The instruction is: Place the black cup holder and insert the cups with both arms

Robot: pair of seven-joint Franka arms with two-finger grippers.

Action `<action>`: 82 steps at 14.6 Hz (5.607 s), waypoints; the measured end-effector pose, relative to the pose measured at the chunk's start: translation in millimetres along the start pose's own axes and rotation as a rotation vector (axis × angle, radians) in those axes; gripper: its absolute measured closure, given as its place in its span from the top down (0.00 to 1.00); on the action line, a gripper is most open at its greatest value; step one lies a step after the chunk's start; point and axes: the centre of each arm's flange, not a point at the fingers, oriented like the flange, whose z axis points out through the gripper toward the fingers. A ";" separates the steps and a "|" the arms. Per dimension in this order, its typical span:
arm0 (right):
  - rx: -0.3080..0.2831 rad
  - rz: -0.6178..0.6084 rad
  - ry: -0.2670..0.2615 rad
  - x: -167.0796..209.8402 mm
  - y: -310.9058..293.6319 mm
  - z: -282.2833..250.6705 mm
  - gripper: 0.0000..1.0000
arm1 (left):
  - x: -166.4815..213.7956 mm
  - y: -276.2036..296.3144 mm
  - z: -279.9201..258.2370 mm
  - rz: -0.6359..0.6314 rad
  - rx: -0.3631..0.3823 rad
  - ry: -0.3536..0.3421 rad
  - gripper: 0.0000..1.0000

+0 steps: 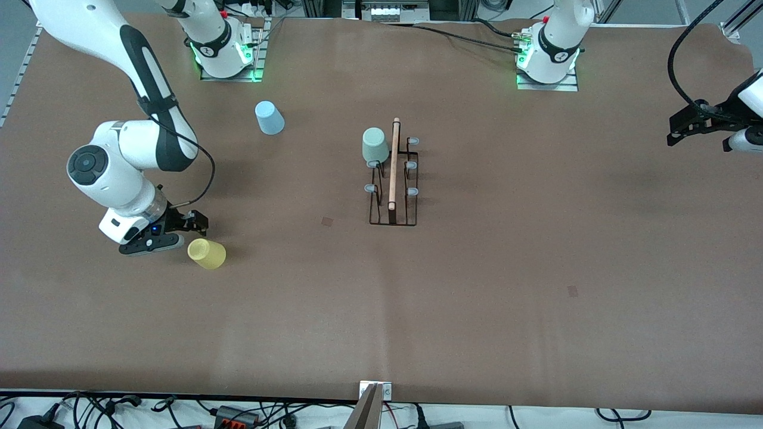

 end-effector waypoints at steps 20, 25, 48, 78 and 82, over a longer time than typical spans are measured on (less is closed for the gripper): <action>0.018 0.028 0.050 10.8 -13.8 34.6 0.96 | -0.7 0.0 0.5 0.000 -0.001 -0.006 1.00; 0.016 0.023 0.067 17.6 -13.7 28.5 0.67 | -0.7 0.0 0.5 0.000 -0.001 -0.006 1.00; 0.032 0.653 -0.055 2.4 -449.1 -149.7 0.67 | -0.5 0.7 0.2 0.001 -0.001 -0.005 1.00; -0.039 0.484 -0.102 2.0 84.2 -337.4 1.00 | -0.5 -0.4 0.6 -0.003 -0.010 -0.005 1.00; -0.034 0.470 -0.140 -9.9 91.3 -342.1 1.00 | -0.5 -0.5 0.7 -0.003 -0.010 -0.005 1.00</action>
